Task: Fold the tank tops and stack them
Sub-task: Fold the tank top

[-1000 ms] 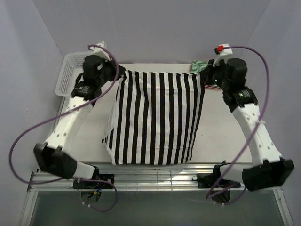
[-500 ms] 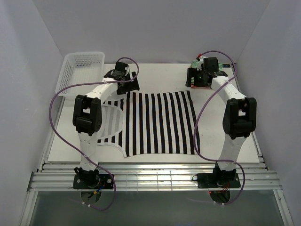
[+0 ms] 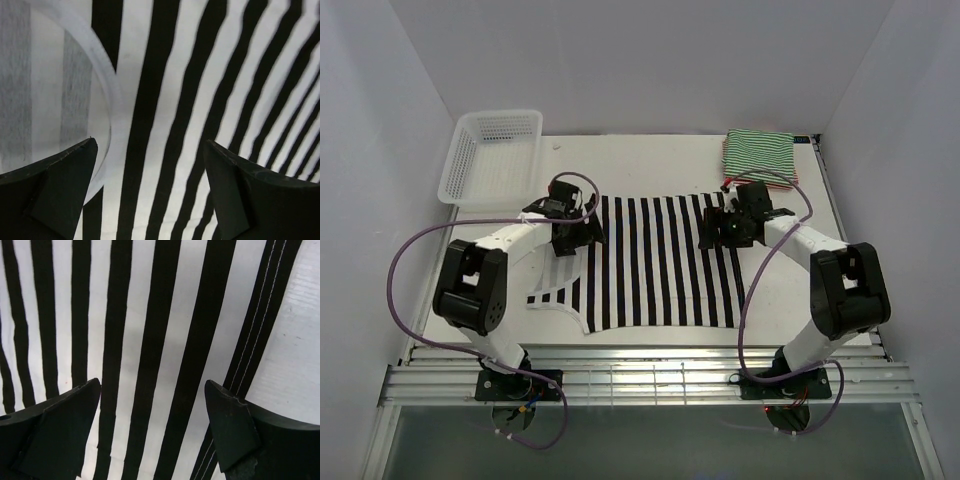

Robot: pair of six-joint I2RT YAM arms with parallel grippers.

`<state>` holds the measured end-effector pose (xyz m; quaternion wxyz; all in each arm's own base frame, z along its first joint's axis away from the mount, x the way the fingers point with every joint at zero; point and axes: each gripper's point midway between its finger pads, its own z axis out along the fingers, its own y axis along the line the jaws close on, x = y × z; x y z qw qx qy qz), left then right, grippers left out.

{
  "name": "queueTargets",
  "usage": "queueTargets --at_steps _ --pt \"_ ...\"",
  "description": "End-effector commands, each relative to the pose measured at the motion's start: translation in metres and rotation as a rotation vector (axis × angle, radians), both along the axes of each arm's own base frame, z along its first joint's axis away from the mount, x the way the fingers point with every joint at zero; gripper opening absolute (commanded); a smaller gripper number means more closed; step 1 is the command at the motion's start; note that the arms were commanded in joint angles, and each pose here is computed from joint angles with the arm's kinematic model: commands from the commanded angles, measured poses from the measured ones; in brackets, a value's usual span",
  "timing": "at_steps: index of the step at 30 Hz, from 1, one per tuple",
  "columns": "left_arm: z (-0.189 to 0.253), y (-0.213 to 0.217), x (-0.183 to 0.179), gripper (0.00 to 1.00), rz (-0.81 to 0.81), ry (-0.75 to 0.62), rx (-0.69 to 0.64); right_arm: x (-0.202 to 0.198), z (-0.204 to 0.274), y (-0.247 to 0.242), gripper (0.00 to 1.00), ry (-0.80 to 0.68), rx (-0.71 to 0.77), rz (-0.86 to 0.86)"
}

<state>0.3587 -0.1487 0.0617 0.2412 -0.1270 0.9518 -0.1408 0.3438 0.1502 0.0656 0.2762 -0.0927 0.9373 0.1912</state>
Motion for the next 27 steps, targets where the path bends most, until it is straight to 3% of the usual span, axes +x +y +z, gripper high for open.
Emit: queueTargets --at_steps 1,9,15,20,22,24,27 --pt "-0.013 -0.007 0.006 0.98 0.019 0.001 -0.033 0.015 -0.006 0.009 0.90 -0.020 0.047 -0.002" --pt "-0.046 -0.005 0.038 0.98 0.034 0.042 0.026 0.040 -0.054 -0.008 0.90 0.078 -0.037 -0.072" --pt "-0.064 0.001 0.061 0.98 0.040 0.076 0.034 0.066 -0.062 -0.016 0.90 0.088 -0.054 -0.088" --pt "-0.030 -0.007 0.069 0.98 0.011 0.031 -0.006 0.082 -0.029 -0.009 0.90 0.025 -0.032 -0.027" --pt "0.003 -0.012 0.065 0.98 0.000 -0.030 -0.036 0.081 -0.001 -0.004 0.90 -0.025 -0.003 -0.004" --pt "0.038 -0.014 0.053 0.98 -0.009 -0.093 -0.044 0.069 0.025 -0.004 0.90 -0.074 0.023 -0.003" --pt "0.062 -0.002 0.015 0.98 0.057 -0.063 -0.027 0.036 0.045 -0.010 0.90 -0.099 0.057 -0.049"
